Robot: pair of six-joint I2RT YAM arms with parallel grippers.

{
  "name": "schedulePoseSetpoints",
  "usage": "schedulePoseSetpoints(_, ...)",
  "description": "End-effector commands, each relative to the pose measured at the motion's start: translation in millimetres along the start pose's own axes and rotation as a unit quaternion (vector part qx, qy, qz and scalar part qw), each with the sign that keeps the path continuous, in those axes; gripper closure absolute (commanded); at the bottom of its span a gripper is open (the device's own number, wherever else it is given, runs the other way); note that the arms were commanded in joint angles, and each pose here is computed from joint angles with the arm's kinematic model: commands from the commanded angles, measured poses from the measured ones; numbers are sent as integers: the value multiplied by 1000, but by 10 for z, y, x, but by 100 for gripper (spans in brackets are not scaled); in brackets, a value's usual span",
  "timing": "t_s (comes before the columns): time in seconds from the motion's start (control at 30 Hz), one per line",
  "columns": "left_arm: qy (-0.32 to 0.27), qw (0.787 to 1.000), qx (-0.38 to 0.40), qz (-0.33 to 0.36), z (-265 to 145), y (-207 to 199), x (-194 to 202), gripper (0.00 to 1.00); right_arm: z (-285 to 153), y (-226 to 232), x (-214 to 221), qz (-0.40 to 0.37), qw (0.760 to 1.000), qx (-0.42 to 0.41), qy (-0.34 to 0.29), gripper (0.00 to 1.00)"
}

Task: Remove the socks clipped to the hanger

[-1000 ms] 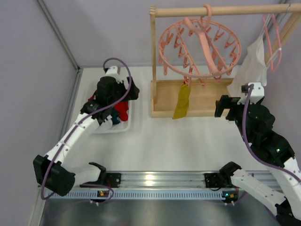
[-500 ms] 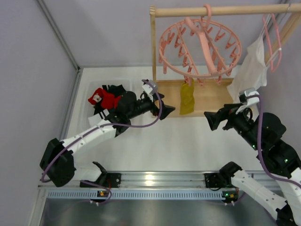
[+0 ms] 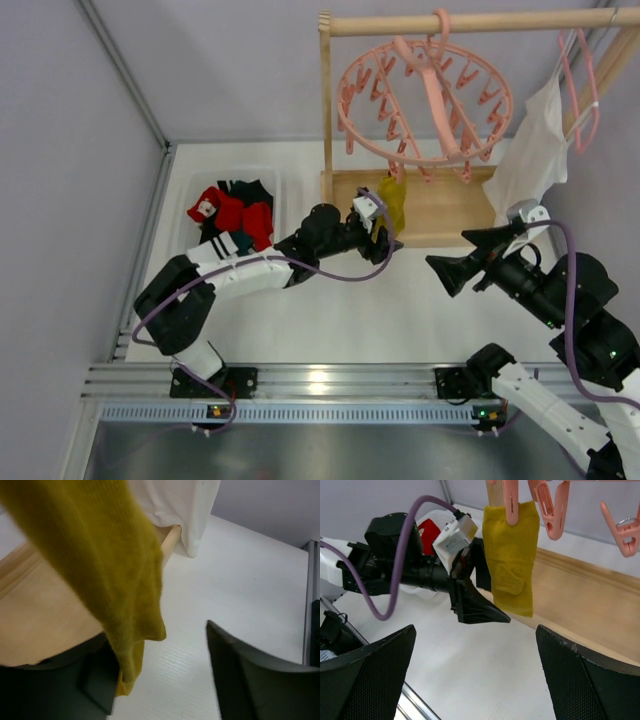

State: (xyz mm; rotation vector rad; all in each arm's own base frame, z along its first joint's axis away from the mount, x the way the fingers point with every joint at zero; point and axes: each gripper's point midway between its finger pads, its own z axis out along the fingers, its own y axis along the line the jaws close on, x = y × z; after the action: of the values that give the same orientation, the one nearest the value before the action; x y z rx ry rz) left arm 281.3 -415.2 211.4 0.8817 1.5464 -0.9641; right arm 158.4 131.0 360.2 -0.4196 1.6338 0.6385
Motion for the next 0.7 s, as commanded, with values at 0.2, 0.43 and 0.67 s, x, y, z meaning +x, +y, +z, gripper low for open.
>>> schedulePoseSetpoints(0.2, -70, 996, -54, 27, 234, -64, -349, 100, 12, 122, -422, 38, 996, -23, -82, 1)
schedulePoseSetpoints(0.43, -99, 974, -202, 24, 116, -77, -513, 100, 162, 26, -687, 79, 993, 17, -85, 1)
schedulePoseSetpoints(0.67, -83, 932, -340, 89, 151, -316, -494, 100, 325, -231, -959, 71, 991, 109, -33, 12)
